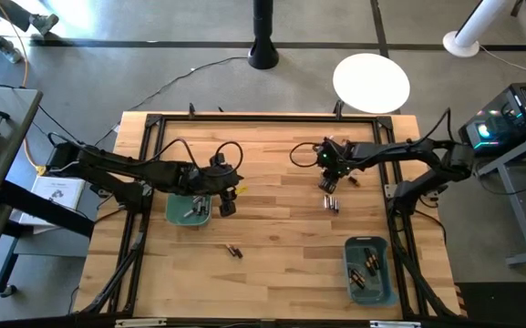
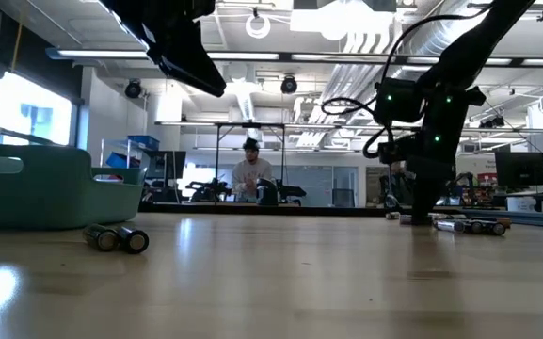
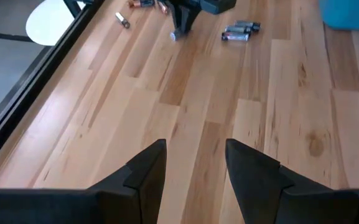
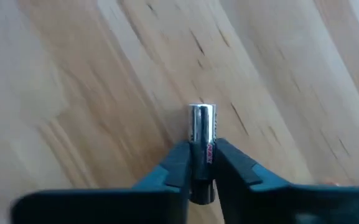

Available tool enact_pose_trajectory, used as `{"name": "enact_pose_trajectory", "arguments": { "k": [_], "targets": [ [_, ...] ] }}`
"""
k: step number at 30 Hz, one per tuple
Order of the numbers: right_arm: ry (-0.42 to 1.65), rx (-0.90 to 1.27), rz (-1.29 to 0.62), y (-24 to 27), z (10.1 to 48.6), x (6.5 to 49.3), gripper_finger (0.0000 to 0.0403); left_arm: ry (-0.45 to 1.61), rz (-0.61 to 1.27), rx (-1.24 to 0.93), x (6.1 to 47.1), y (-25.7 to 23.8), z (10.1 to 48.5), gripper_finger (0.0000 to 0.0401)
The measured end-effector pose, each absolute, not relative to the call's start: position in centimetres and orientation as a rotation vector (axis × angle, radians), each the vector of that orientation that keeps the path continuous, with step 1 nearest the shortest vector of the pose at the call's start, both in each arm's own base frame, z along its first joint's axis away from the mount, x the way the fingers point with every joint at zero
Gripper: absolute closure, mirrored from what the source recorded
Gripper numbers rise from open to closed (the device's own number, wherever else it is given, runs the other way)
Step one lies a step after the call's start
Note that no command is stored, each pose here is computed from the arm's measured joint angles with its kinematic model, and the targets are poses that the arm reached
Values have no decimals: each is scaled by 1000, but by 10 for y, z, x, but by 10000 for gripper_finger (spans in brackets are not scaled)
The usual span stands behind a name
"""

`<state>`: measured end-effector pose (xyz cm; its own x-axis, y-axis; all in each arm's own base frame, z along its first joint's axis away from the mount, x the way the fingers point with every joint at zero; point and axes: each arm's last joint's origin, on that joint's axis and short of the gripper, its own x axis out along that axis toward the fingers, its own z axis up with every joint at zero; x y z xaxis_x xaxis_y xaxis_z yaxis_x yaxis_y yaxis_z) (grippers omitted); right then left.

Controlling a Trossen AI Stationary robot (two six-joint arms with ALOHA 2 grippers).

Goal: Sort batteries
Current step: Put the silver battery into the green bin

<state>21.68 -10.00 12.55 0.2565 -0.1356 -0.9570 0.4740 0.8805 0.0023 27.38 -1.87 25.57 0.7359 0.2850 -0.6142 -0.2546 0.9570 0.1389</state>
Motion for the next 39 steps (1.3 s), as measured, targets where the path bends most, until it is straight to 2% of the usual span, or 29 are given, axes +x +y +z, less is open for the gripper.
{"name": "enact_pose_trajectory", "arguments": {
  "k": [2, 7, 12, 17, 21, 31, 39],
  "targets": [
    [1172, 307, -378, -94, 129, 226, 379, 683, 296, 48, 276, -19, 254, 245],
    [876, 301, -144, -71, 141, 260, 369, 672, 295, 51, 289, -20, 243, 245],
    [532, 138, 50, -37, 166, 289, 380, 589, 222, 114, 311, -28, 233, 245],
    [298, -35, 185, -2, 187, 300, 380, 420, 78, 181, 331, -41, 233, 245],
    [215, -93, 245, 16, 194, 302, 380, 310, -38, 185, 337, -46, 239, 245],
    [86, -178, 204, 35, 207, 302, 380, 260, -68, 184, 335, -53, 246, 245],
    [-2, -211, 179, 40, 215, 302, 380, 231, -16, 199, 329, -58, 257, 245]
  ]
}}
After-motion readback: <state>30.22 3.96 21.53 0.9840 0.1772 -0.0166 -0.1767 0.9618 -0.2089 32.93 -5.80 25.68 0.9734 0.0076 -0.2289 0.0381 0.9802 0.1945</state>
